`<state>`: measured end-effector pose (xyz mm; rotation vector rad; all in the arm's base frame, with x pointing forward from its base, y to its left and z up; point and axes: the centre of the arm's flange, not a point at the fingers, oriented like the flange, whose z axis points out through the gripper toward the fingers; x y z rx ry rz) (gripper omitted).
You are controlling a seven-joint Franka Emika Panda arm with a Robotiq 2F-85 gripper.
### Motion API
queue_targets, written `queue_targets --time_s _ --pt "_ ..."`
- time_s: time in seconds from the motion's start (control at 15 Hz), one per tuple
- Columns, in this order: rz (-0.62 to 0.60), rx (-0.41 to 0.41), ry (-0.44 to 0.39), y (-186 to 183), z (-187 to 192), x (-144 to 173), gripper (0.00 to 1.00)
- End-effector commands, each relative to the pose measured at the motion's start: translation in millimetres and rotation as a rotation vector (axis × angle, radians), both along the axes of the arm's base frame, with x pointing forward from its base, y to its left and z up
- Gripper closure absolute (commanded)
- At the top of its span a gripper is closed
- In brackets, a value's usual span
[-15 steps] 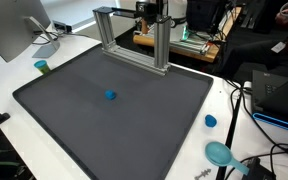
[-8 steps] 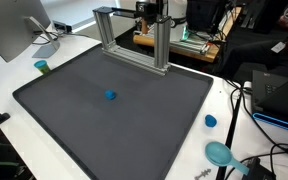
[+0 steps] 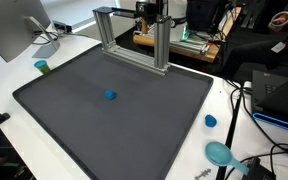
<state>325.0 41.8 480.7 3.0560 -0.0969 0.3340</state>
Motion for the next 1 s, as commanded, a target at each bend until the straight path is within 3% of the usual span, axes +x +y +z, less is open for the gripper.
queue_targets --time_s 0.0,0.33,0.47,0.93 --pt "-0.001 0.031 0.025 -20.6 -6.4 5.0 0.0" --pt "0.06 0.073 0.056 -35.2 -13.1 6.5 0.0" --pt "0.022 0.056 0.07 -32.8 -16.2 8.7 0.0" --pt "0.048 0.069 0.049 -34.2 -18.0 11.2 0.0"
